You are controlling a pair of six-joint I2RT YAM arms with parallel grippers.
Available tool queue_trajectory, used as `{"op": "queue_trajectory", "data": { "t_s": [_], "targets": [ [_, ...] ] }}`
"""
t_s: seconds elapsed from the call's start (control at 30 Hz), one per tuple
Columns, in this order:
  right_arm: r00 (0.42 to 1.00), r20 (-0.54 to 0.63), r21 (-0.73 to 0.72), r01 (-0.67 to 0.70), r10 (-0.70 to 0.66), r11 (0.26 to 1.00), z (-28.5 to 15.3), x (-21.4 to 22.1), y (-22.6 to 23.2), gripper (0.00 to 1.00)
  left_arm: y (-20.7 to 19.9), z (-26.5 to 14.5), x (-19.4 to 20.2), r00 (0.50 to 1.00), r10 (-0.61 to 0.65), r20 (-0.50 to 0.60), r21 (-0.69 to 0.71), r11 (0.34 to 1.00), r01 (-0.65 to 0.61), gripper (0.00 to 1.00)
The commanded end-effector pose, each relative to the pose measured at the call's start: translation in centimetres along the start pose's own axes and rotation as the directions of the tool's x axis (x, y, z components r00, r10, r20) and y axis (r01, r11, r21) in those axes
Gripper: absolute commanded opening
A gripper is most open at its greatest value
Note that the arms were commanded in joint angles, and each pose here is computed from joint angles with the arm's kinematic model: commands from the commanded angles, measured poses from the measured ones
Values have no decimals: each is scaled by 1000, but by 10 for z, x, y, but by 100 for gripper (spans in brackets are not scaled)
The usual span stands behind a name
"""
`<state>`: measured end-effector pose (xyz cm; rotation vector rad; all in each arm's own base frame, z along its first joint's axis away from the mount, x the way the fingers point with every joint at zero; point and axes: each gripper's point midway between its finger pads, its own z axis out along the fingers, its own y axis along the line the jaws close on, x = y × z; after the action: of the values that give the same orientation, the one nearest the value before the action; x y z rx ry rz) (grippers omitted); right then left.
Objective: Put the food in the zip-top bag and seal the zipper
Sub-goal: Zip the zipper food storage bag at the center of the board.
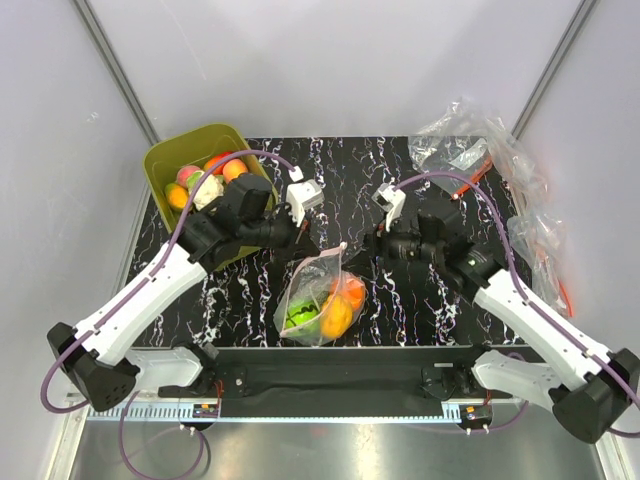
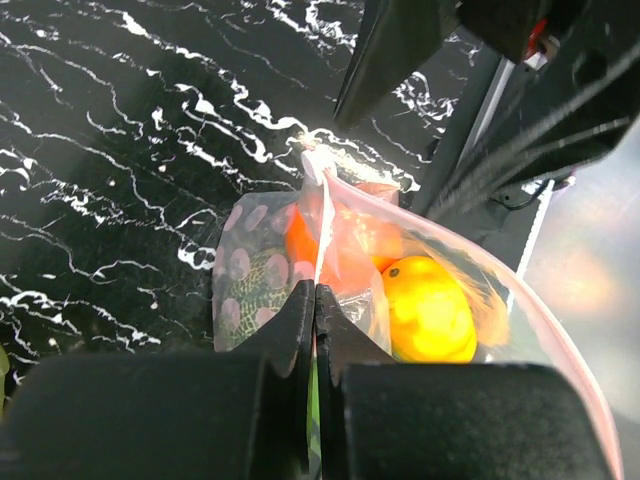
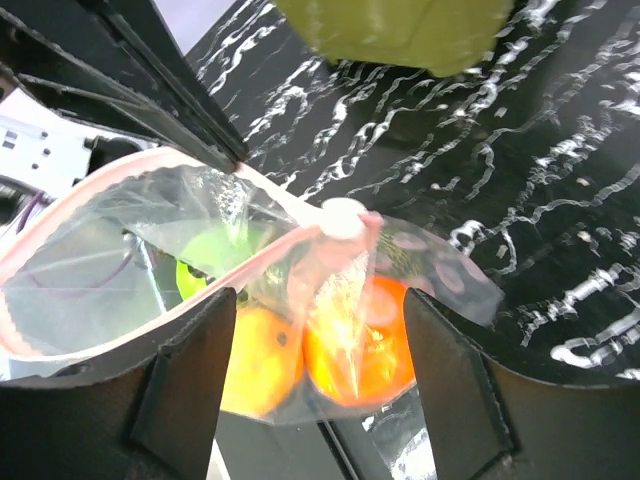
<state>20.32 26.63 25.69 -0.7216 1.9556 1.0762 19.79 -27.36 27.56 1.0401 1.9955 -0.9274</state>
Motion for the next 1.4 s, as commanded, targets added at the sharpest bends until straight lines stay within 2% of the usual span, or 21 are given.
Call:
{"op": "queue_trajectory", "data": {
  "t_s": [0.0,0.13,0.27,0.37,0.47,0.5,0.57,0.63,0.73,0.77,0.87,0.9,0.97,1.0,1.03,1.27,1.37],
  "targets": [
    [995,45,-126,98,-93,987,11,-16,14,76,7,-3,-18,997,58,48,-41,998,-56,0],
    [994,34,-146,112,-108,983,22,-14,10,79,7,-5,-21,996,64,56,-42,997,-61,0],
    [992,41,-139,123,-118,983,31,-16,3,90,2,-13,-28,991,88,101,-44,996,-84,0],
    [992,46,-159,121,-115,980,36,-16,3,91,-4,-18,-33,984,109,141,-32,994,-106,0],
    [991,71,-225,127,-113,966,38,-19,13,75,-4,-20,-34,981,113,155,-35,993,-109,0],
    [991,76,-235,129,-114,963,38,-20,15,60,-3,-20,-34,982,114,154,-42,993,-108,0],
    [988,101,-258,143,-120,956,37,-26,20,44,1,-18,-33,984,107,140,-56,993,-100,0],
    [987,108,-260,142,-118,955,36,-31,22,20,2,-18,-32,985,104,135,-60,993,-97,0],
    [990,92,-253,130,-110,959,32,-35,25,4,2,-21,-34,985,104,134,-66,993,-96,1],
    [988,100,-248,137,-115,959,30,-39,26,2,2,-23,-37,985,106,139,-74,993,-96,7],
    [988,105,-213,133,-112,968,24,-48,27,0,4,-26,-39,985,103,136,-93,992,-90,15],
    [989,102,-200,127,-108,972,23,-49,26,0,4,-27,-41,985,104,139,-98,991,-91,28],
    [992,91,-165,104,-90,981,20,-54,24,0,5,-29,-42,985,100,140,-111,990,-85,45],
    [993,91,-154,95,-81,984,18,-56,24,0,6,-31,-44,984,100,145,-116,990,-84,60],
    [995,83,-144,66,-54,987,16,-56,24,0,5,-31,-45,984,99,146,-117,990,-82,65],
    [993,93,-48,-68,72,997,9,-63,17,0,7,-38,-53,983,114,146,-157,983,-91,88],
    [986,80,-3,-145,145,989,8,-65,13,0,11,-36,-54,985,142,95,-210,970,-120,91]
  ]
}}
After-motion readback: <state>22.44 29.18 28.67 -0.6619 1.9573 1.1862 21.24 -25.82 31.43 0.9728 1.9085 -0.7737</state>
